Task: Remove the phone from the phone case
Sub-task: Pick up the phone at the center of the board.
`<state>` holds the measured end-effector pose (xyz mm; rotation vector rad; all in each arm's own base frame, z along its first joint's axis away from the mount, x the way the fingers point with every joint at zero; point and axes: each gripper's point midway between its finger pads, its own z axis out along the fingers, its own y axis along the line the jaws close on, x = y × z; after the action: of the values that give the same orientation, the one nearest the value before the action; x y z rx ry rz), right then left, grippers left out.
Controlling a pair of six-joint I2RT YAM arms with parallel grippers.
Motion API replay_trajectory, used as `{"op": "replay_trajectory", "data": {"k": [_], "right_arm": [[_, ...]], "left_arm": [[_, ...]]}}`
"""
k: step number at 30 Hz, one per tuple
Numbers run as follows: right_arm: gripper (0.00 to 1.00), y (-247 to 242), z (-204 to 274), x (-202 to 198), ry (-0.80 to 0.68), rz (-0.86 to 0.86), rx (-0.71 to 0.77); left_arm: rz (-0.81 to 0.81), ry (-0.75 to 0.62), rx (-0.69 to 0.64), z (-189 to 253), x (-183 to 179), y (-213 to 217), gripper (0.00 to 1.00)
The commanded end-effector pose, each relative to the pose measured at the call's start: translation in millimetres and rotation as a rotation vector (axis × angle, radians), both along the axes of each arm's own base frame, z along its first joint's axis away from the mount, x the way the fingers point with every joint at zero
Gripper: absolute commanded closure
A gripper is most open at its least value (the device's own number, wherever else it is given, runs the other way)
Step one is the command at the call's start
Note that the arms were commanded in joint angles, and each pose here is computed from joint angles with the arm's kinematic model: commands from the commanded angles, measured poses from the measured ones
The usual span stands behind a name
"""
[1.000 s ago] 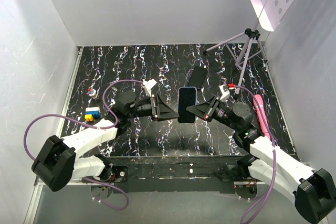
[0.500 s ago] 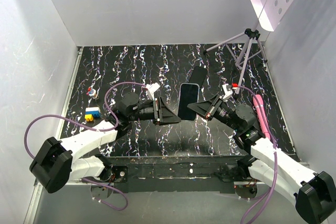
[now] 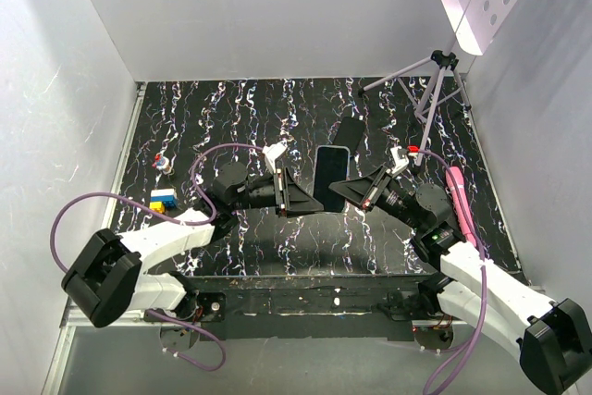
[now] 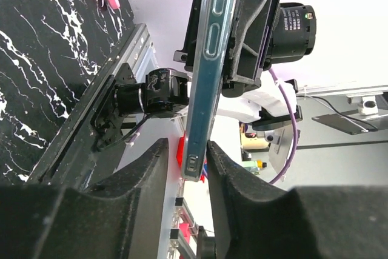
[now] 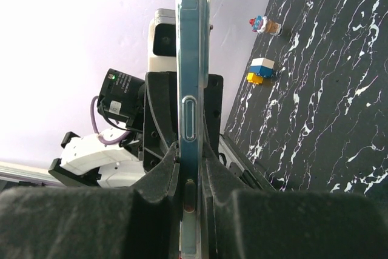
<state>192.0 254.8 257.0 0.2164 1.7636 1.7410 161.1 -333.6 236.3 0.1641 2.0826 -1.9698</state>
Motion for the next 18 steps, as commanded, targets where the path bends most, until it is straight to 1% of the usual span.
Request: {"op": "replay_trajectory", "data": {"k": [1, 2, 3, 4, 6, 7, 8, 10, 11, 13, 15, 16, 18], "right_arm": [[0.99, -1.2, 31.8, -7.5, -0.127, 0.020, 0.065], [0.99, -0.8, 32.0, -7.9, -0.129, 0.023, 0.060], [0.99, -0.1, 30.1, -8.3, -0.125, 0.029, 0.049], [0.99, 0.2, 28.4, -7.7, -0.119, 0.030, 0.038], [0.98, 1.5, 22.6, -7.9, -0.112, 0.036, 0.000], [0.91, 1.8, 17.5, -6.1, -0.097, 0.032, -0.034], [0.80, 2.6, 13.3, -6.2, -0.093, 0.040, -0.077], [0.69, 1.5, 4.7, -5.1, -0.094, 0.053, -0.207], [0.64, -1.8, -5.9, -6.9, -0.060, 0.064, -0.299], [0.56, -6.4, -10.8, -10.6, -0.079, 0.097, -0.412], [0.44, -7.0, -7.4, -17.0, -0.118, 0.160, -0.461], [0.43, -6.4, -2.8, -20.2, -0.125, 0.201, -0.469], [0.40, -3.3, 2.2, -29.1, -0.127, 0.321, -0.436]], "left_arm": [[-0.018, -0.030, -0.054, 15.0, -0.7, -3.6, 0.73], [-0.024, -0.033, -0.058, 16.2, -1.5, -3.7, 0.78], [-0.028, -0.032, -0.056, 15.4, -1.4, -4.4, 0.92], [-0.030, -0.034, -0.055, 16.3, -0.9, -5.1, 1.00], [-0.038, -0.039, -0.056, 14.9, -1.1, -5.8, 1.00], [-0.050, -0.048, -0.057, 15.1, -2.5, -5.6, 1.00], [-0.065, -0.059, -0.055, 15.5, -4.9, -5.3, 1.00], [-0.118, -0.095, -0.033, 14.6, -10.5, -3.8, 1.00], [-0.152, -0.112, -0.013, 12.5, -15.1, -3.2, 1.00], [-0.223, -0.174, 0.032, 9.0, -25.2, 1.3, 1.00], [-0.265, -0.231, 0.081, 4.4, -32.4, 8.0, 1.00], [-0.289, -0.252, 0.094, 3.8, -38.1, 11.9, 1.00], [-0.334, -0.288, 0.103, 2.5, -47.6, 18.5, 1.00]]}}
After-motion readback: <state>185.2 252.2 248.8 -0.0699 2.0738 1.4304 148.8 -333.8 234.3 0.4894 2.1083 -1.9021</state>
